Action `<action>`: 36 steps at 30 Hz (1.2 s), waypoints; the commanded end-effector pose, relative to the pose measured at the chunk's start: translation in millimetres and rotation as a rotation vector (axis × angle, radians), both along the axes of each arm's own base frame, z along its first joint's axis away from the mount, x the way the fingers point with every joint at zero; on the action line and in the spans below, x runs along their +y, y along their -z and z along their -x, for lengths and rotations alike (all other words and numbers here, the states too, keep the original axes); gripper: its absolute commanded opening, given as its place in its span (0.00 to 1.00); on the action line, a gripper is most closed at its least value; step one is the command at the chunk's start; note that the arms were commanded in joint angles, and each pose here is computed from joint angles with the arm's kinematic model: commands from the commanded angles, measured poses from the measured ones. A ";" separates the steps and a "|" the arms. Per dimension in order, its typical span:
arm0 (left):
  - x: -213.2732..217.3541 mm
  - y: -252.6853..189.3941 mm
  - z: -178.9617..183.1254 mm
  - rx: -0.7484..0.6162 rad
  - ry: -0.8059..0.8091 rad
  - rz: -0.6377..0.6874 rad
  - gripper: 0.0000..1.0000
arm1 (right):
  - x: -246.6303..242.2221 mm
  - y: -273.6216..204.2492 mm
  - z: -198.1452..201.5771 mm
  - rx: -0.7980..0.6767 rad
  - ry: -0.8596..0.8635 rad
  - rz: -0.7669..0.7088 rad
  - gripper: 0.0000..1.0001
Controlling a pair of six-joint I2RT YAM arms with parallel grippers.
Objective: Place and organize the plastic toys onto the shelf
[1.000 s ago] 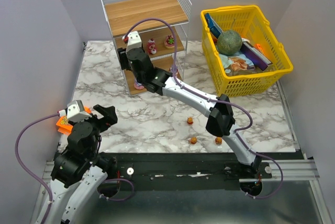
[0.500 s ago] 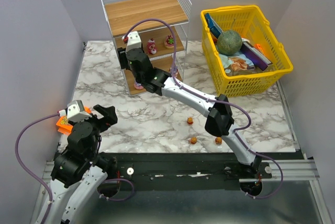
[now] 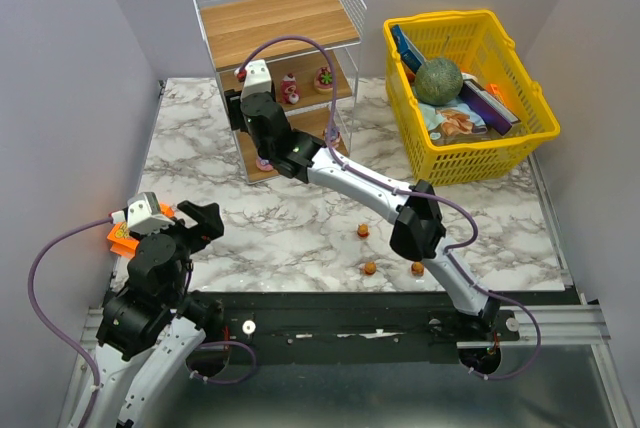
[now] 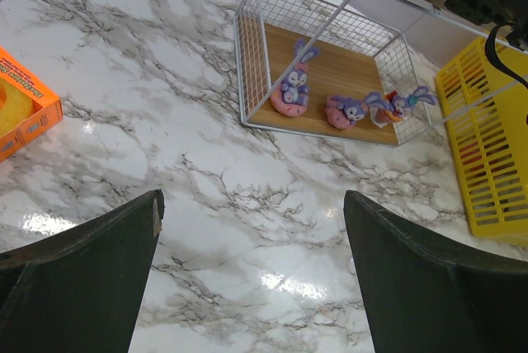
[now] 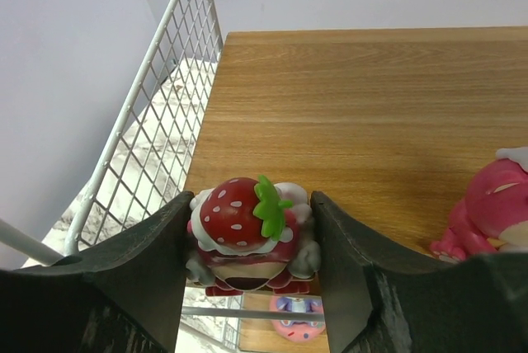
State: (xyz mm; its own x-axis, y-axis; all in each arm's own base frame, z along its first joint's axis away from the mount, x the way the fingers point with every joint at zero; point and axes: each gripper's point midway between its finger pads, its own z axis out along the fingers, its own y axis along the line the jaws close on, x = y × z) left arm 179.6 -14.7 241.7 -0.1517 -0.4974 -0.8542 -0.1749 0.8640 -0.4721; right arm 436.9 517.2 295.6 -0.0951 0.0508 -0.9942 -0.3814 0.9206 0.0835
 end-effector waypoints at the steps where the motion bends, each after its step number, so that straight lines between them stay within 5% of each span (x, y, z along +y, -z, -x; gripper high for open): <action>1: 4.0 -5.2 -0.5 -0.027 -0.020 0.003 0.99 | -7.2 13.9 -16.7 0.004 0.058 0.008 0.66; 36: 7.3 -7.6 1.6 -0.041 -0.032 0.007 0.99 | -20.4 -55.1 26.7 -0.067 -0.076 -0.065 0.84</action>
